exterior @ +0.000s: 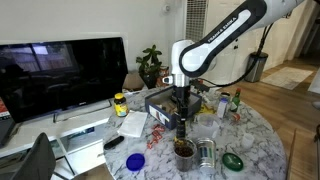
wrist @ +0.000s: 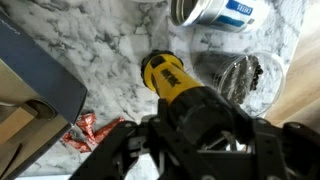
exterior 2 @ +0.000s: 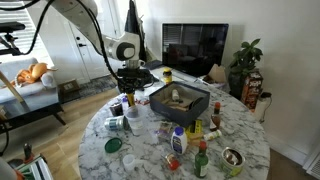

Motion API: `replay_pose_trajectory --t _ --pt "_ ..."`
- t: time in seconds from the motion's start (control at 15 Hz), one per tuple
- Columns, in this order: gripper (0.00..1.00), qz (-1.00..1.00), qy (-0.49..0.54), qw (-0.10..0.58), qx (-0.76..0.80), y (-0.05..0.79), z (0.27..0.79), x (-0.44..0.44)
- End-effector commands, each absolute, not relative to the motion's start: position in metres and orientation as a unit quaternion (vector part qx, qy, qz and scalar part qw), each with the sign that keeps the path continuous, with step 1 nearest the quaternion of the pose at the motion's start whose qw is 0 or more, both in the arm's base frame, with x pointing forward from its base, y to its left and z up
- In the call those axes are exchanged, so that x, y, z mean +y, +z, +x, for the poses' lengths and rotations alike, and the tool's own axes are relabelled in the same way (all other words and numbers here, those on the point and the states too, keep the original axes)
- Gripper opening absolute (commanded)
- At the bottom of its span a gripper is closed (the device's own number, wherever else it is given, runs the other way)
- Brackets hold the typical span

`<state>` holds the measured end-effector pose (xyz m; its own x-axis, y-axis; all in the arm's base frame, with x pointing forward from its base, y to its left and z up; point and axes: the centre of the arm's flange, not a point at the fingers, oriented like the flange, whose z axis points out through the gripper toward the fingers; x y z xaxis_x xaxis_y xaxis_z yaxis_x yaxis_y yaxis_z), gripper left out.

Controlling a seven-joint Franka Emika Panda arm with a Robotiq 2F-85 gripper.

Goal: Take the metal cup out of the jar then put the flashlight into the jar

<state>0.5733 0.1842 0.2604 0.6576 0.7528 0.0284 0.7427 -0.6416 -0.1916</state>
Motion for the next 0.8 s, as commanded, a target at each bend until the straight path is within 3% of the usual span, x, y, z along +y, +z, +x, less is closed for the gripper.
replay_pose_trajectory --t 0.0,0.4,0.73 --pt "0.34 -0.915 0.015 0.073 -0.397 0.316 0.56 0.177" --pt "0.34 -0.929 -0.01 0.021 -0.37 0.433 0.529 0.153" --pt "0.34 -0.941 0.005 0.028 -0.336 0.49 0.497 0.102"
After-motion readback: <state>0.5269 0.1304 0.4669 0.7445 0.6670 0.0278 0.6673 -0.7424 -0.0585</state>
